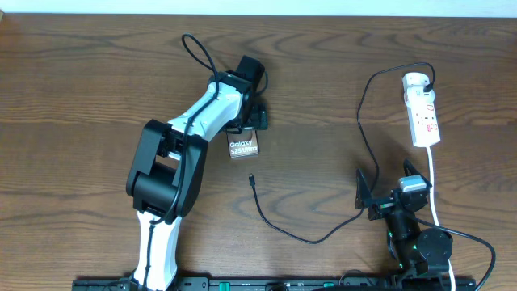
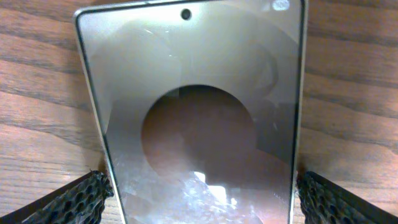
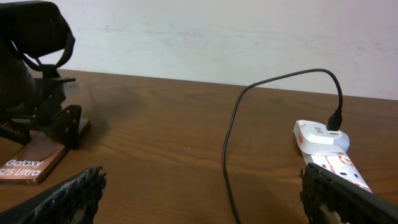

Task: Plug charger to phone and switch on socket
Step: 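Lower the left gripper and close it on the phone's top edge, then lift the phone with the left gripper and tilt it upright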

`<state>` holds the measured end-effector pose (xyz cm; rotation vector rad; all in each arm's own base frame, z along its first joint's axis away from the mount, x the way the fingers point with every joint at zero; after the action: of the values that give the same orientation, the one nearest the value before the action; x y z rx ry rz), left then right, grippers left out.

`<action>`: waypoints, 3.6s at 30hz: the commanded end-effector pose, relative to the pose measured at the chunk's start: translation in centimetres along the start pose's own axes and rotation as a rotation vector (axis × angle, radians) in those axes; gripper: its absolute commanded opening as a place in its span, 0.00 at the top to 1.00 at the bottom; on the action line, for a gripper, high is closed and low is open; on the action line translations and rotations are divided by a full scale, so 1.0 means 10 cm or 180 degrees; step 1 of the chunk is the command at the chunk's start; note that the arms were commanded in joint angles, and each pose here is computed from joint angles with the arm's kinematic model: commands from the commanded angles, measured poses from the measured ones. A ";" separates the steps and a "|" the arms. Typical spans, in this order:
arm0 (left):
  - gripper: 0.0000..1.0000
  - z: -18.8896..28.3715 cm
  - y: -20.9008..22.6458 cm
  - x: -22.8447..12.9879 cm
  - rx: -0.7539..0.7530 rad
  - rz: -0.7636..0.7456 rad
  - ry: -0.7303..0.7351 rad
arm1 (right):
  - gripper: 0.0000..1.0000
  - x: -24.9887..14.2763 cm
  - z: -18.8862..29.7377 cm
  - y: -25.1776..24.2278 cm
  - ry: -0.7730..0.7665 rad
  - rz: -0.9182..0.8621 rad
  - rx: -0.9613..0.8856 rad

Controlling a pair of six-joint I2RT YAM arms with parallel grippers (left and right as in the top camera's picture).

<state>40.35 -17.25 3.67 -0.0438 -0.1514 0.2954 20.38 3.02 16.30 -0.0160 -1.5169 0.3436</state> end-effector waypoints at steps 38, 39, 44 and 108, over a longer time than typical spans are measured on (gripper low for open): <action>0.33 -0.02 -0.02 -0.19 -0.0044 0.0038 0.0187 | 0.01 -0.01 0.00 0.01 0.0001 -0.0019 -0.0004; 0.33 0.03 -0.03 -0.18 -0.0068 0.0040 0.0162 | 0.01 -0.01 0.00 0.01 0.0001 -0.0019 -0.0004; 0.33 0.23 -0.06 -0.12 -0.0169 0.0046 0.0049 | 0.01 -0.01 0.00 0.01 0.0001 -0.0019 -0.0004; 0.93 1.67 0.53 0.20 -0.1156 0.1642 -0.0007 | 0.01 0.02 0.00 0.00 -0.0049 -0.0012 -0.0015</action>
<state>38.28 -11.26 18.84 -0.4135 -0.1745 0.7801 20.38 3.02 16.31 -0.0161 -1.5176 0.3436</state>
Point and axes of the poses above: each gripper's point midway between its finger pads, its own z axis back along the fingers, its own y axis along the line the jaws close on, x = y × z, the point moved 4 cm from there along z, back along the fingers, and after that the axes turned 13 degrees about z, right-handed, at the moved point
